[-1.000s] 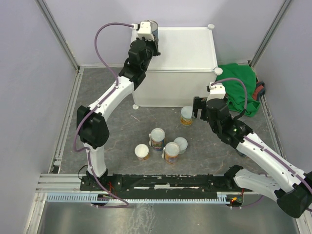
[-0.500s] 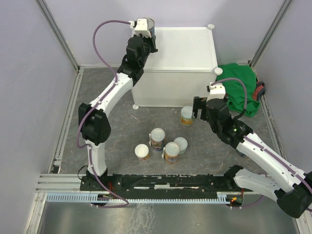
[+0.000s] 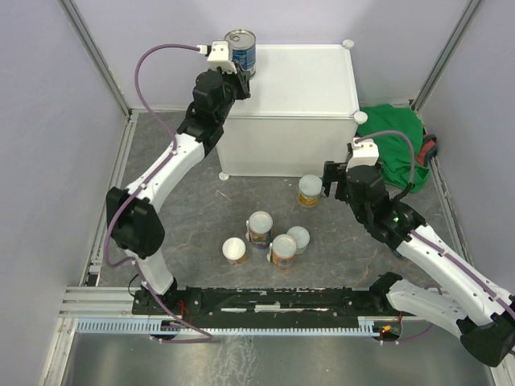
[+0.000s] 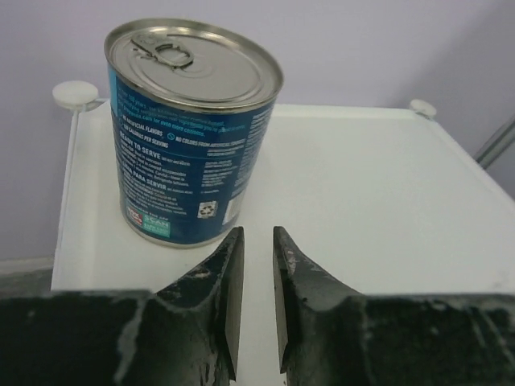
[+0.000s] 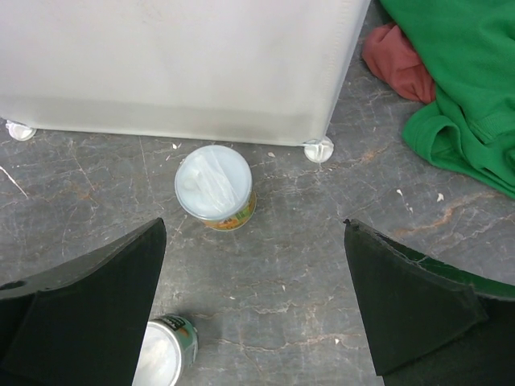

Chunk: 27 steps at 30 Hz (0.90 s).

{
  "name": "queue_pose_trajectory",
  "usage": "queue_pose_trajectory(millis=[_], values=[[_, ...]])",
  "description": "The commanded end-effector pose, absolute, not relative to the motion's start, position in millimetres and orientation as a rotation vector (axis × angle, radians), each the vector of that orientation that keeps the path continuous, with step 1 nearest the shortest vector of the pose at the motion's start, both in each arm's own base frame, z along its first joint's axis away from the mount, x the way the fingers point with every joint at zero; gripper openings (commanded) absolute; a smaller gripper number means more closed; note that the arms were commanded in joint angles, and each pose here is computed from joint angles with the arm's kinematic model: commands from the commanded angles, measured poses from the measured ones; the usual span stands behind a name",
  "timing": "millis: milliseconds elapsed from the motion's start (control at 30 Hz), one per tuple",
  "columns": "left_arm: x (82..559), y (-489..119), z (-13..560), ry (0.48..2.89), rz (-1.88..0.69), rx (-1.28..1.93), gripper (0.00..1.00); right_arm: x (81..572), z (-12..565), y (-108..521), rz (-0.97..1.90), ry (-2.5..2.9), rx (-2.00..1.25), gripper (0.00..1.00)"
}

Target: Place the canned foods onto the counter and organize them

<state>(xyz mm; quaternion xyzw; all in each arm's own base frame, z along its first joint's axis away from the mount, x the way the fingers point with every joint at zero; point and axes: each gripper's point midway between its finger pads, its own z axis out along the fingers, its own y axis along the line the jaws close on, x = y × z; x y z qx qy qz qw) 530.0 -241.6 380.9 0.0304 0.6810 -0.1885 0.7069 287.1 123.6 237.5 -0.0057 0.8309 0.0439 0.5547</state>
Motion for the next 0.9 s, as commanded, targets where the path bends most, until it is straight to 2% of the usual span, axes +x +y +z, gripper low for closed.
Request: queue_pose_trajectory(millis=[0,233,500,867], values=[[472.5,-244.9,454.3,1.367,-0.520,0.064,0.31,279.1,264.1,115.9,0.130,1.919,0.028,1.00],[426.8,-264.4,445.9,1.402,-0.534,0.110,0.42,268.2,250.6,88.3,0.009,1.971,0.145,0.99],[375.5,-306.4,412.5,1.470,-0.652,0.223,0.50,251.7,235.3,23.3,-0.349,1.919,0.573,0.99],[315.5,-337.8,370.3,1.551,-0.811,0.324,0.55,221.9,213.6,-35.1,-0.545,1.856,0.987,0.99]])
